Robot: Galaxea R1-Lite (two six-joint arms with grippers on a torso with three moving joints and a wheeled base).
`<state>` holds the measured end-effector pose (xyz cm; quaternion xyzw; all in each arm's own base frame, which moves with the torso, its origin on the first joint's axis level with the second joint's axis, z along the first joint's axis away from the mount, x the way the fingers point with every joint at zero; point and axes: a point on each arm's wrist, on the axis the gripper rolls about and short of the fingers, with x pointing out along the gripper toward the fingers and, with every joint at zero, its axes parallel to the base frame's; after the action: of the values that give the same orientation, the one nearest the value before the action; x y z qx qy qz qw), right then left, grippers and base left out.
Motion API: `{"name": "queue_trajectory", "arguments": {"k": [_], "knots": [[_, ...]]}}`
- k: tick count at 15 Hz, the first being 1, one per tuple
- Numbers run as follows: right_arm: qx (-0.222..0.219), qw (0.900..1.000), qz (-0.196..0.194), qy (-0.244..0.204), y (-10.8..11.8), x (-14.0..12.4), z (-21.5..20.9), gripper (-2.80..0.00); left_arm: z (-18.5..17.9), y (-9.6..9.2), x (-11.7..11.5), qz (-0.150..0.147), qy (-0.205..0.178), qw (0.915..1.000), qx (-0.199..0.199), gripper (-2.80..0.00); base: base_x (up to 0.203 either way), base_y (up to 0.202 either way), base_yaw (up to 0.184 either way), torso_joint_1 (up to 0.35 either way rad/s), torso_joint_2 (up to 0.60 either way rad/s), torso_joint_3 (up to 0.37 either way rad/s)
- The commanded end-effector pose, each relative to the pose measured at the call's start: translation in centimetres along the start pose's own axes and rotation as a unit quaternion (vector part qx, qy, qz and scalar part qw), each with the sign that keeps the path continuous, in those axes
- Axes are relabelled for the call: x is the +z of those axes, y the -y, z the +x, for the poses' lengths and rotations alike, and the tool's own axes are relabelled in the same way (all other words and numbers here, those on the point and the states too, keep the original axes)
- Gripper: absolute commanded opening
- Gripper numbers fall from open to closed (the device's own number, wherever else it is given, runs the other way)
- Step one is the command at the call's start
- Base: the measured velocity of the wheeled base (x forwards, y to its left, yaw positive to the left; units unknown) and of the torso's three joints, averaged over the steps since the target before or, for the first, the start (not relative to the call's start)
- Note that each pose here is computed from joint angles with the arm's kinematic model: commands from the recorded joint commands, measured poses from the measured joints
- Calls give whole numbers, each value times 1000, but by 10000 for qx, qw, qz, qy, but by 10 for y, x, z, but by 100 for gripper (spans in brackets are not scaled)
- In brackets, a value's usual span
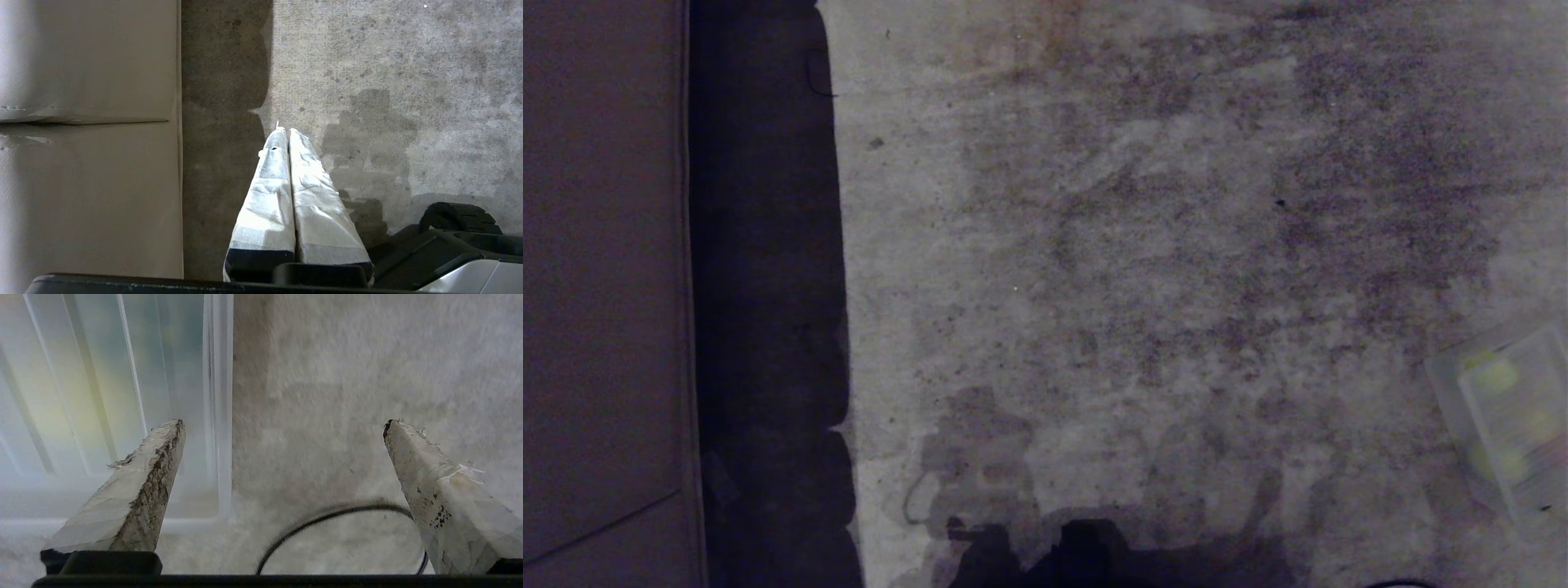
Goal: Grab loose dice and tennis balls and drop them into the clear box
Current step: Close the lid
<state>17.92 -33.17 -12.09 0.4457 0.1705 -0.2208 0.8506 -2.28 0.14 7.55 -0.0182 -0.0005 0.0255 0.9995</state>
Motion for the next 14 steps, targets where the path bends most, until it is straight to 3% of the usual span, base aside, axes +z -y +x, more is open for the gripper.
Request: {"name": "queue_trajectory", "arguments": {"k": [1, 14], "knots": [[128, 9998, 85, 92, -7, 6, 2, 0, 0, 0, 0, -1, -15, 10000, 6, -280, 0, 0, 0, 0, 0, 0], [178, 9997, -8, 177, -28, 14, -15, 0, 0, 0, 0, -1, -15, 10000, -2, -280, 0, 0, 0, 0, 0, 0]]}}
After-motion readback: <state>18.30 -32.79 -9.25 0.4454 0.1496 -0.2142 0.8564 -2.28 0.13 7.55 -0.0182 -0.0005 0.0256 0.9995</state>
